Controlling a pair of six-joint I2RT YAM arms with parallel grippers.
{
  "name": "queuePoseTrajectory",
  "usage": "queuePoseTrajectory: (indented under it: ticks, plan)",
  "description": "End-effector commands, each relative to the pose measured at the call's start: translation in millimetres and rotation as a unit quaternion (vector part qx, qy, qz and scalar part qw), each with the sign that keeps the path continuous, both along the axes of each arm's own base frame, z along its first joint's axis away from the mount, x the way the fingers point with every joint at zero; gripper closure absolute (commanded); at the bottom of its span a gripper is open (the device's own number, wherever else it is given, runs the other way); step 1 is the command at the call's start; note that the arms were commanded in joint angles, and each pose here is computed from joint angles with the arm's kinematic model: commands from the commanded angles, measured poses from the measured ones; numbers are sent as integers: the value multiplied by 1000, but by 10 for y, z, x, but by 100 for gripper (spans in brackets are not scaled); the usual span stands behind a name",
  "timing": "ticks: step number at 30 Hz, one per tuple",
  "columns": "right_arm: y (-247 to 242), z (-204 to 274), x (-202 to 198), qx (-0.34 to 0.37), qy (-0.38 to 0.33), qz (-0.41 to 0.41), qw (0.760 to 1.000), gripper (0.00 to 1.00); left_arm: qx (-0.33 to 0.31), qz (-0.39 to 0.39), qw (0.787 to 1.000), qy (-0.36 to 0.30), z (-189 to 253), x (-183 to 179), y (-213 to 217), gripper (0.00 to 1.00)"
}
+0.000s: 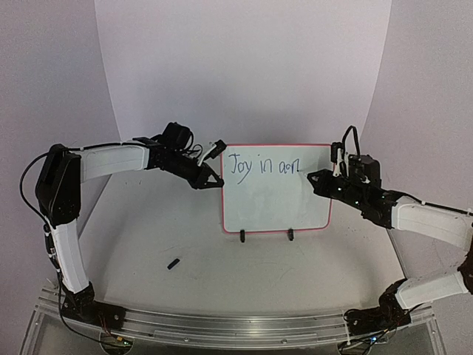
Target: Write a sentence on the whiteboard
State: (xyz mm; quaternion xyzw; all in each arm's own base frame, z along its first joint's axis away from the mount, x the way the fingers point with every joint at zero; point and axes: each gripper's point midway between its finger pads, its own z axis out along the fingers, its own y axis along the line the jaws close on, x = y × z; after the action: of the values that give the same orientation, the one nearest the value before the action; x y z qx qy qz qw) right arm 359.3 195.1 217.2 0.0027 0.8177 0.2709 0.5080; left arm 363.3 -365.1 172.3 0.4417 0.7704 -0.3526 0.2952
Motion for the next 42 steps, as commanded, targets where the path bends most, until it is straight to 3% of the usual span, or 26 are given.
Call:
queuePoseTrajectory:
  ticks: [1, 15, 42]
  plan:
    - [-62, -63, -54, -4, 12, -7, 1000, 100, 56, -20, 998, 11, -286, -161, 48, 100]
    - [41, 587, -208, 34, -52, 43, 997, 100, 58, -19, 998, 9, -284, -160, 56, 100]
    - [-78, 510, -220, 33, -34, 115, 992, 100, 63, -18, 998, 9, -313, -157, 68, 100]
